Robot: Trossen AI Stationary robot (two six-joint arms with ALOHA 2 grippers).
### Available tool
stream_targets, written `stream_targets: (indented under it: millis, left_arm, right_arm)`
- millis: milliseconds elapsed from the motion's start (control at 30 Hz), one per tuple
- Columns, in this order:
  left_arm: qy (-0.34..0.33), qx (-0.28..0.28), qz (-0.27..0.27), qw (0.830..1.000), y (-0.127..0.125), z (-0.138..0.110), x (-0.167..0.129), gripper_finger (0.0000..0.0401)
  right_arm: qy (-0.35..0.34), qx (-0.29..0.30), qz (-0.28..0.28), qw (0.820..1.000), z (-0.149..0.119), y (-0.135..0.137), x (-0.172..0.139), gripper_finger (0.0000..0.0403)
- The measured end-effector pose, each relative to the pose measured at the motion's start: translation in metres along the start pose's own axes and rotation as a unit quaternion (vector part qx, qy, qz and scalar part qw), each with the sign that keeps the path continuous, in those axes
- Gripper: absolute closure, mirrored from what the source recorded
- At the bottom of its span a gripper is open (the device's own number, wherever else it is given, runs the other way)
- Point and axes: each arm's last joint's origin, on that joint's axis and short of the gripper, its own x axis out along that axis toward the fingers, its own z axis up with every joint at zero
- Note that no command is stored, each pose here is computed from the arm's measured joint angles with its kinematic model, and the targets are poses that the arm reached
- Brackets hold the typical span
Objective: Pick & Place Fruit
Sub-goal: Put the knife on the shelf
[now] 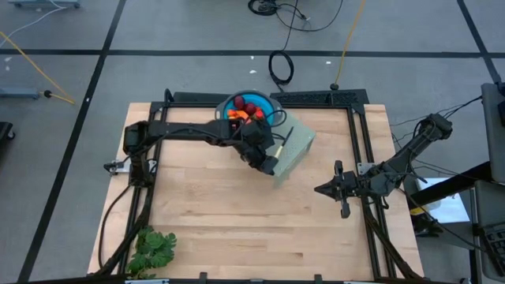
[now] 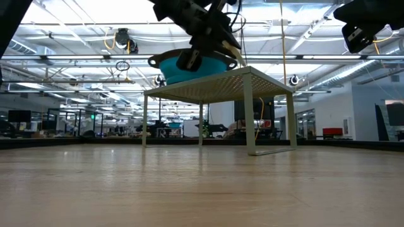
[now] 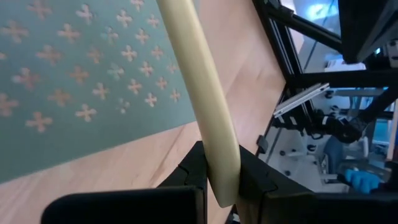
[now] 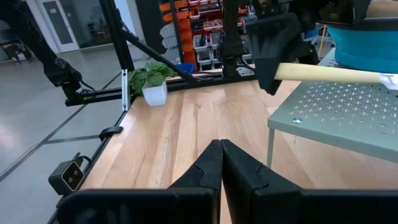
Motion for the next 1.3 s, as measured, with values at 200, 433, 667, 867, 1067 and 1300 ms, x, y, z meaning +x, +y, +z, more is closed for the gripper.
stream_targets:
  millis: [200,433,667,867,1067,1300]
  left_arm:
    - [0.013,-0.010,-0.008,1.000,0.005,0.004,-0.004,0.0368]
    - [0.020,-0.031,0.005,0.999,0.010,0.005,-0.006,0.0368]
    - [0.014,-0.039,0.008,0.999,0.012,0.006,-0.008,0.0368]
    - [0.019,-0.044,0.011,0.999,0.014,0.007,-0.004,0.0368]
    - [0.013,-0.046,0.014,0.999,0.016,0.009,-0.005,0.0368]
    - [0.012,-0.053,0.040,0.998,0.019,0.007,-0.005,0.0345]
  right_arm:
    - [0.000,0.000,0.000,1.000,0.000,0.000,0.000,0.0403]
    - [0.000,0.000,0.000,1.000,0.000,0.000,0.000,0.0403]
    - [0.000,0.000,0.000,1.000,0.000,0.000,0.000,0.0403]
    - [0.000,0.000,0.000,1.000,0.000,0.000,0.000,0.0403]
    - [-0.001,0.001,0.000,1.000,0.000,0.000,0.000,0.0403]
    - [0.000,0.004,0.002,1.000,0.000,0.000,0.000,0.0403]
